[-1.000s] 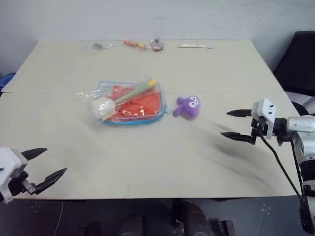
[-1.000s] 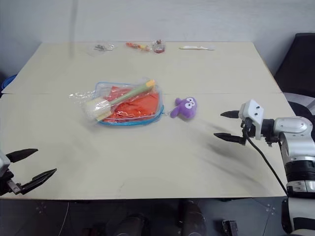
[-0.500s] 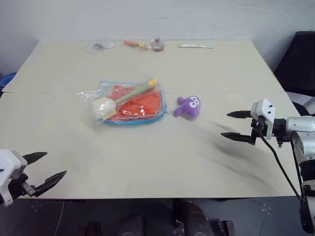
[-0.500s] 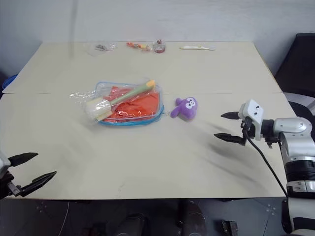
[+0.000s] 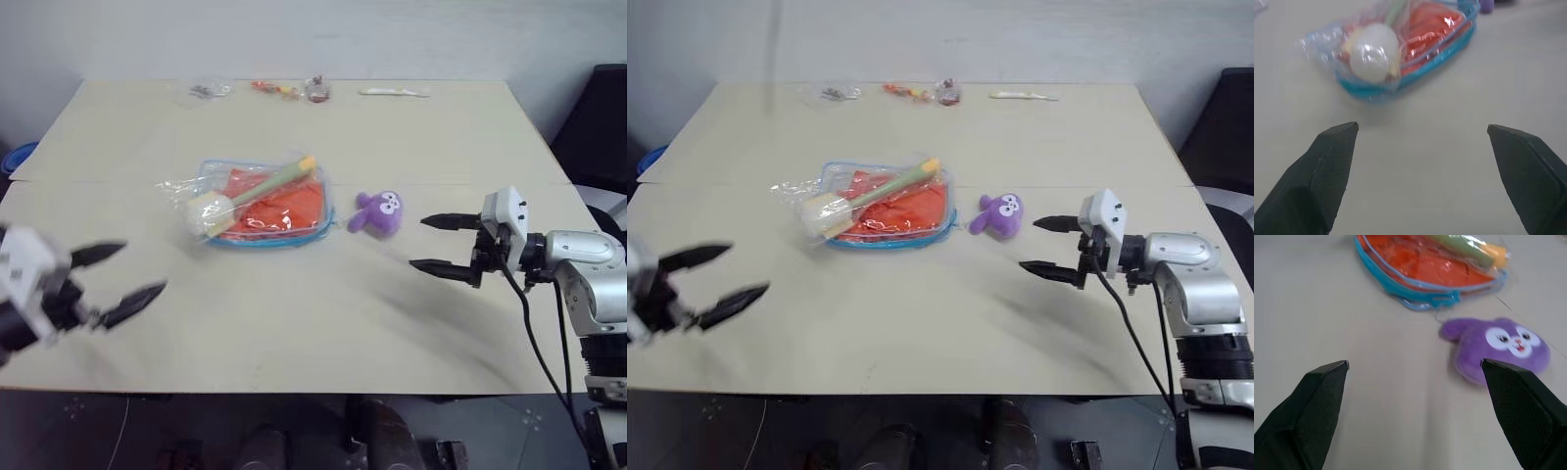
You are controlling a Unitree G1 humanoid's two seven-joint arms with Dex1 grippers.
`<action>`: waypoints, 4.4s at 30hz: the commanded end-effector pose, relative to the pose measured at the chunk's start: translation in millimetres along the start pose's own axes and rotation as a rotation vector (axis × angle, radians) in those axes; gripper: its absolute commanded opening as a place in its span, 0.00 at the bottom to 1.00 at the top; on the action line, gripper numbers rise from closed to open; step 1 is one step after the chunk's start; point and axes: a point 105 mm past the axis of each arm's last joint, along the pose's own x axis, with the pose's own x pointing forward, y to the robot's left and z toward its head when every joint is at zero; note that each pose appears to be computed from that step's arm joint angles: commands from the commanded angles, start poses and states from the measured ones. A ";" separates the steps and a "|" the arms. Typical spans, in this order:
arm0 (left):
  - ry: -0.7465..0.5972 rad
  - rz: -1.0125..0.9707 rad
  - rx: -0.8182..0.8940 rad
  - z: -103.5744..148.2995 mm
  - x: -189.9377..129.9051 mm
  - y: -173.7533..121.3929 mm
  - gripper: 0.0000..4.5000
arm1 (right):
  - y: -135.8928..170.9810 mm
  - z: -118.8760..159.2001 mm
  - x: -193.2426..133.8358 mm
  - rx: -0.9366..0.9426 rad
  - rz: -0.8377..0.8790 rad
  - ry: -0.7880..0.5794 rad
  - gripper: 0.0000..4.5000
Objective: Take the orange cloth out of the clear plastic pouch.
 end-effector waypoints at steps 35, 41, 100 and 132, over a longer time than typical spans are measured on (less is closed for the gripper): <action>0.247 -0.123 0.119 0.7 182.3 72.6 0.08 | 52.7 66.8 68.7 -0.157 -0.036 -0.203 1.00; 0.180 0.064 0.039 9.7 126.1 102.5 0.01 | 43.1 65.3 68.5 -0.162 -0.028 -0.184 1.00; 0.415 -0.131 0.923 -74.1 102.4 55.9 0.49 | 45.9 64.7 57.9 -0.137 -0.009 -0.182 1.00; 0.271 -0.154 0.979 -52.4 24.2 -28.1 0.00 | 59.0 26.4 25.6 -0.118 0.239 0.013 1.00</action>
